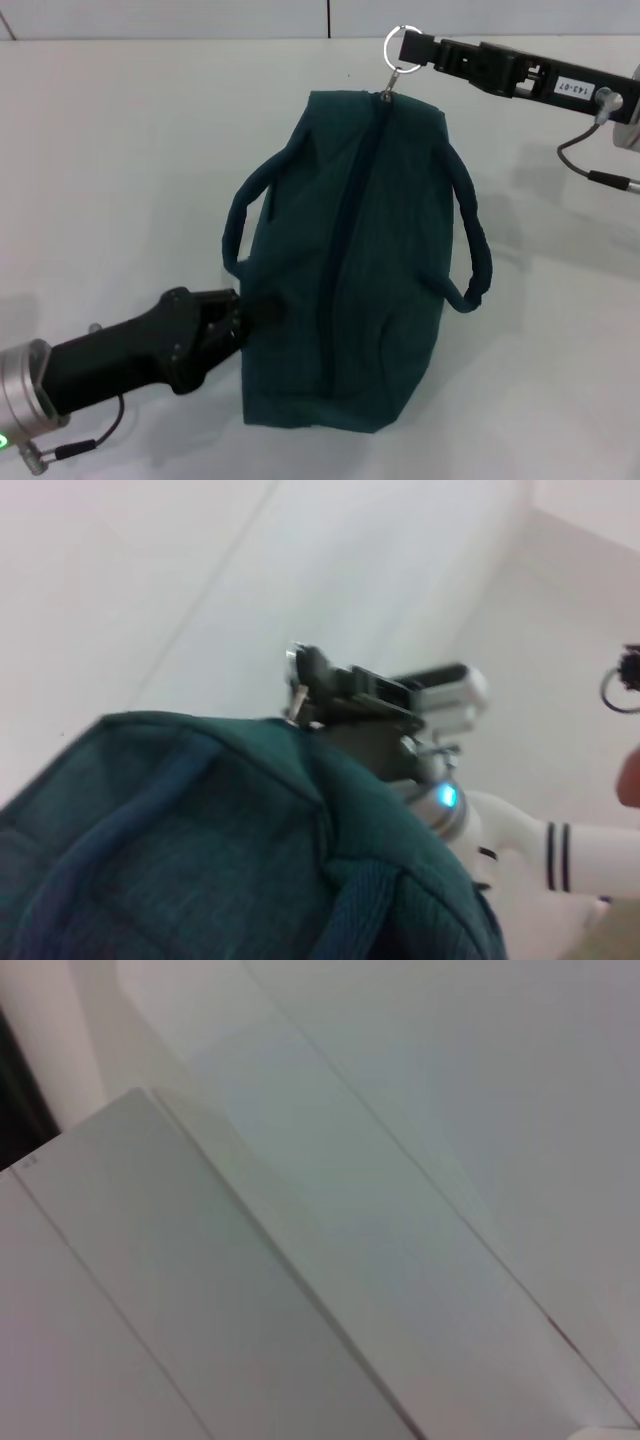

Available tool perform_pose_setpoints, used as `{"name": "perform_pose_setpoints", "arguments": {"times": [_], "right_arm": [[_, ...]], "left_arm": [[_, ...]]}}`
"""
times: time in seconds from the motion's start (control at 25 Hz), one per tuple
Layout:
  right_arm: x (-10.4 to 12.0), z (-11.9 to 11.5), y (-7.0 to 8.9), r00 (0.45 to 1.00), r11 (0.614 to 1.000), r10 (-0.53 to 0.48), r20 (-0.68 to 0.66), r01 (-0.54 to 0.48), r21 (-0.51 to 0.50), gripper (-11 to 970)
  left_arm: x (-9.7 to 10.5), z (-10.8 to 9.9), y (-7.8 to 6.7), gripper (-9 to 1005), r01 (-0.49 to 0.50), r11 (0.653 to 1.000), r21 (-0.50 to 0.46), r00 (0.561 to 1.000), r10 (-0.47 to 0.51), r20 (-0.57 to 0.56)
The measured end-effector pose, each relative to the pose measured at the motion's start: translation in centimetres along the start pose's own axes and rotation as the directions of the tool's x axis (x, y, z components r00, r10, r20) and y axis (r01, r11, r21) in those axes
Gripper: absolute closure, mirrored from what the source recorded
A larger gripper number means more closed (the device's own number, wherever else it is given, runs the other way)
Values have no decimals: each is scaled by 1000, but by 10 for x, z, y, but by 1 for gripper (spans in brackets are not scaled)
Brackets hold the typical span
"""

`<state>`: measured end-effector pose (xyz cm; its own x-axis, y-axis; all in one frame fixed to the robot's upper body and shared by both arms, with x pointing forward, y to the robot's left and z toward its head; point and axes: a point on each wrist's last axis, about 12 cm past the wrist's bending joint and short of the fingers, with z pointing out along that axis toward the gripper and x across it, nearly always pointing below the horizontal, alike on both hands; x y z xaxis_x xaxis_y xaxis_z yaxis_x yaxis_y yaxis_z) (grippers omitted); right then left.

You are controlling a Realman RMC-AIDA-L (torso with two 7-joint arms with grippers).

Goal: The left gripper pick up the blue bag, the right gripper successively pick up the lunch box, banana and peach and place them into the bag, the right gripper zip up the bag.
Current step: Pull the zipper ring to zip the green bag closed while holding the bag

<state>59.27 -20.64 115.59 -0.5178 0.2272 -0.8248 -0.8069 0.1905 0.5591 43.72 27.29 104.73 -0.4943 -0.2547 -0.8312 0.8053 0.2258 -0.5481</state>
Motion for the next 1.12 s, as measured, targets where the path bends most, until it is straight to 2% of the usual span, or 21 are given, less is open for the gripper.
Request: {"name": "perform_pose_setpoints", "arguments": {"times": [0.16, 0.4, 0.56, 0.76, 1.04, 1.08, 1.12], "right_arm": [[1, 1, 1, 1000, 1000, -14, -4, 14, -9, 955], [3, -2, 1, 1000, 1000, -22, -3, 22, -6, 955], [5, -6, 1, 1000, 1000, -27, 1, 27, -3, 955], [5, -8, 1, 999, 999, -36, 8, 36, -2, 955], [7, -9, 3, 998, 999, -52, 19, 52, -16, 955], [7, -9, 3, 998, 998, -55, 21, 55, -14, 955], [7, -10, 3, 998, 998, -57, 24, 57, -12, 955]], "left_arm": [[0, -1, 2, 943, 23, 1000, -21, 1000, -22, 12], [-4, -4, 4, 858, 34, 999, -37, 999, -33, 24], [-13, -13, 9, 701, 70, 993, -97, 994, -61, 91], [-33, -22, 21, 472, 170, 971, -168, 973, -138, 188], [-65, -20, 34, 256, 204, 966, -157, 969, -176, 173], [-65, -20, 34, 227, 204, 966, -157, 969, -176, 173], [-77, -14, 37, 199, 224, 965, -138, 966, -201, 165]]}}
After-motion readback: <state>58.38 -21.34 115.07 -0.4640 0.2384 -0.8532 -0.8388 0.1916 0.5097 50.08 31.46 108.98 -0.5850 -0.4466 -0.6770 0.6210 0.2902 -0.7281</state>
